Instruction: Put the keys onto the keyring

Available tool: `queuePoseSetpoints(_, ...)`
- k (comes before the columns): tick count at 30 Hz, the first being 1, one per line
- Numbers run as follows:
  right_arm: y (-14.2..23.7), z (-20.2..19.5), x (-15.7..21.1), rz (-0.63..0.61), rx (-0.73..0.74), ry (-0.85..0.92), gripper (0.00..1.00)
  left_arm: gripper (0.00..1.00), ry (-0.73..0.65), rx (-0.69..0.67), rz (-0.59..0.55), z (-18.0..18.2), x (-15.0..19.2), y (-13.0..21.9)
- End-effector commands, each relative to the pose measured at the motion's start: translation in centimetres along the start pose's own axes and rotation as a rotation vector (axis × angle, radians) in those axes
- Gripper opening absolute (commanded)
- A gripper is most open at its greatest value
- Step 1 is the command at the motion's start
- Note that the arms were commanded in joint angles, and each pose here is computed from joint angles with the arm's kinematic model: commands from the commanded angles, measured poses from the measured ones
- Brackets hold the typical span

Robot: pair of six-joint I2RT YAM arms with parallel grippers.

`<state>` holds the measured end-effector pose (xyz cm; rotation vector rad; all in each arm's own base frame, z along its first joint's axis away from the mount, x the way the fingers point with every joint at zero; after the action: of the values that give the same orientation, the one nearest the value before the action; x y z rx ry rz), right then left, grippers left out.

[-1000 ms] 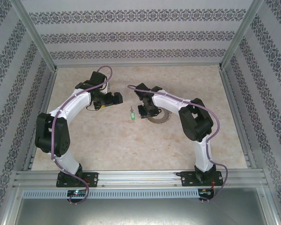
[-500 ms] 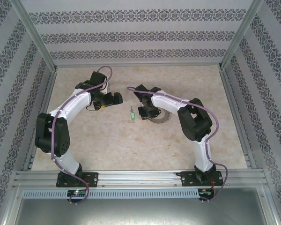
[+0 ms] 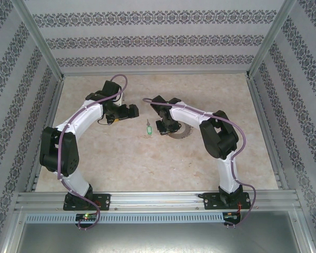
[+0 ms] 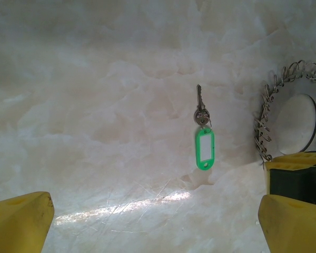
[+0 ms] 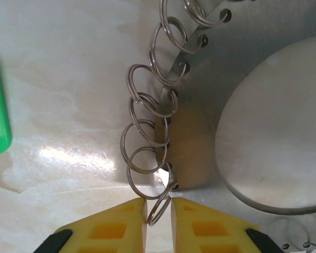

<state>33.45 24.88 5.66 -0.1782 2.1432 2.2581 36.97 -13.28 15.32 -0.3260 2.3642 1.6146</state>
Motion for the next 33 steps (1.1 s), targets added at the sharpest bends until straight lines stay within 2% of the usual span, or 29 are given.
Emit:
queuePoseSetpoints(1, -0.4, -0.3, 0.1, 0.012, 0.044, 0.017, 0.21, 1.0, -0.034, 0.0, 0.0, -0.5, -0.1, 0.7)
queuePoseSetpoints(5, -0.5, -0.4, 0.2, 0.015, 0.046, 0.015, 0.19, 1.0, -0.036, 0.0, 0.001, -0.5, -0.1, 0.7)
queuePoseSetpoints(17, 0.8, -0.6, 0.2, -0.021, 0.035, 0.032, 0.03, 0.99, -0.042, 0.002, -0.003, -0.6, -0.2, 0.8)
queuePoseSetpoints(25, 6.0, 0.4, -0.6, -0.157, -0.056, 0.225, 0.0, 0.97, -0.068, 0.008, -0.024, -1.2, -1.1, 2.0)
queuePoseSetpoints(33, 12.1, 2.4, -0.8, -0.303, -0.24, 0.47, 0.0, 0.93, -0.112, 0.072, -0.109, -3.0, -2.9, 4.3)
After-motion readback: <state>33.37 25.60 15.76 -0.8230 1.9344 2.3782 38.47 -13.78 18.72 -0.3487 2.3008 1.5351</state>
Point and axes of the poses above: each hand's point on the last joint's axis, 136 mm out from that joint toward the fingers, its own y axis back along the fingers, its own z axis along the line the jaws close on, x = y × z, the point moved 3 cm from there along y, back along the fingers, and after that the axes turned 8 degrees about -y, right-handed, at the moved point
